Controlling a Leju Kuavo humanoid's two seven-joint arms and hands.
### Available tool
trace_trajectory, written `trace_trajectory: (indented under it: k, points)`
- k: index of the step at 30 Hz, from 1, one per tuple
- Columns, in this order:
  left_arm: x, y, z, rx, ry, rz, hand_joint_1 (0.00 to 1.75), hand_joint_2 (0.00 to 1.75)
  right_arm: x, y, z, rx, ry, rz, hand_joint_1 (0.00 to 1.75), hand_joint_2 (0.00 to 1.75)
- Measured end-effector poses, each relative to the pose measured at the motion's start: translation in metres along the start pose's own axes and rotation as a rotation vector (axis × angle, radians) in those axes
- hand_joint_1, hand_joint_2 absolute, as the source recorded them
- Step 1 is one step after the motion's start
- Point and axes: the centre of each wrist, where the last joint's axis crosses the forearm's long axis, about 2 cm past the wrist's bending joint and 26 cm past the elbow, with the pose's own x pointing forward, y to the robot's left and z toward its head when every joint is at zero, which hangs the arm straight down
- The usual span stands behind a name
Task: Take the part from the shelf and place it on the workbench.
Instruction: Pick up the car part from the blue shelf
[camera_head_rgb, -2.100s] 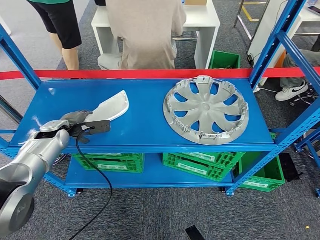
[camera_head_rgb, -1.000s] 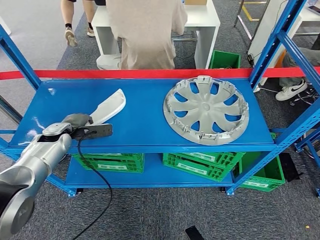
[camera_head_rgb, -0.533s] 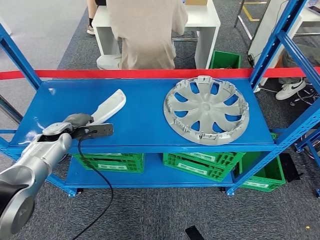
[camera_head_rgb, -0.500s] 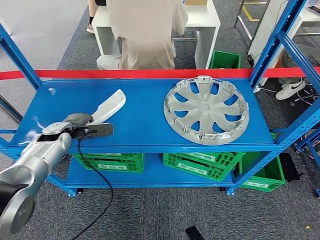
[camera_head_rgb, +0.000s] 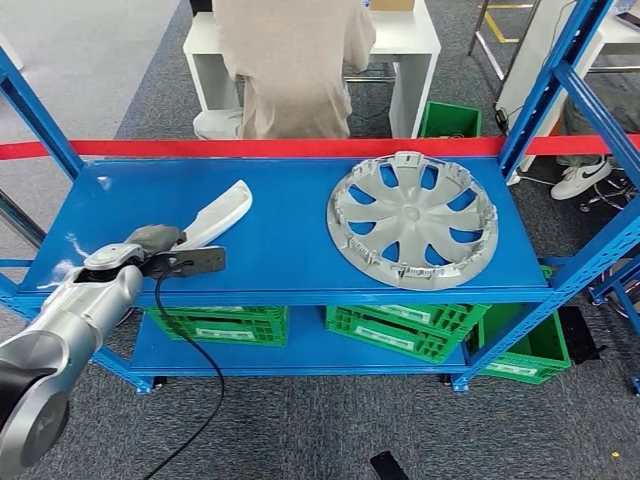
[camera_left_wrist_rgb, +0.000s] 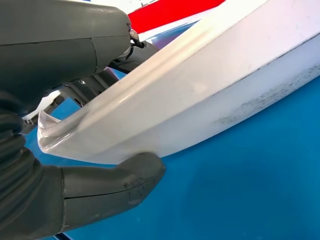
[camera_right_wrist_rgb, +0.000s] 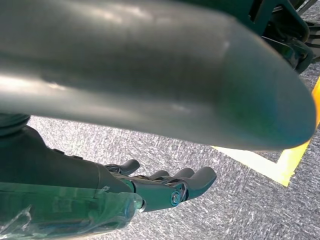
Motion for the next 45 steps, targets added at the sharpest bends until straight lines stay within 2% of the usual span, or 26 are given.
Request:
trace_trajectory:
  k: [12,19,25,43,45]
  points:
    - [0.001,0.000,0.000,0.041,-0.018,-0.006,1.75,1.75,-0.001,0.000,0.000,-0.001,-0.002,-0.002,0.00,0.00]
    - [0.002,-0.003,0.000,0.170,-0.038,-0.041,1.75,1.75,-0.003,0.001,0.000,-0.005,-0.002,-0.007,0.00,0.00]
    - [0.004,0.004,0.000,0.276,-0.056,-0.078,1.75,1.75,-0.005,0.001,0.000,-0.011,0.003,-0.014,0.00,0.00]
    - [0.012,0.022,0.001,0.393,-0.092,-0.163,1.75,1.75,-0.005,0.001,0.000,-0.013,0.005,-0.025,0.00,0.00]
    - [0.013,0.024,0.001,0.403,-0.096,-0.168,1.75,0.87,-0.005,0.001,0.000,-0.014,0.005,-0.026,0.00,0.00]
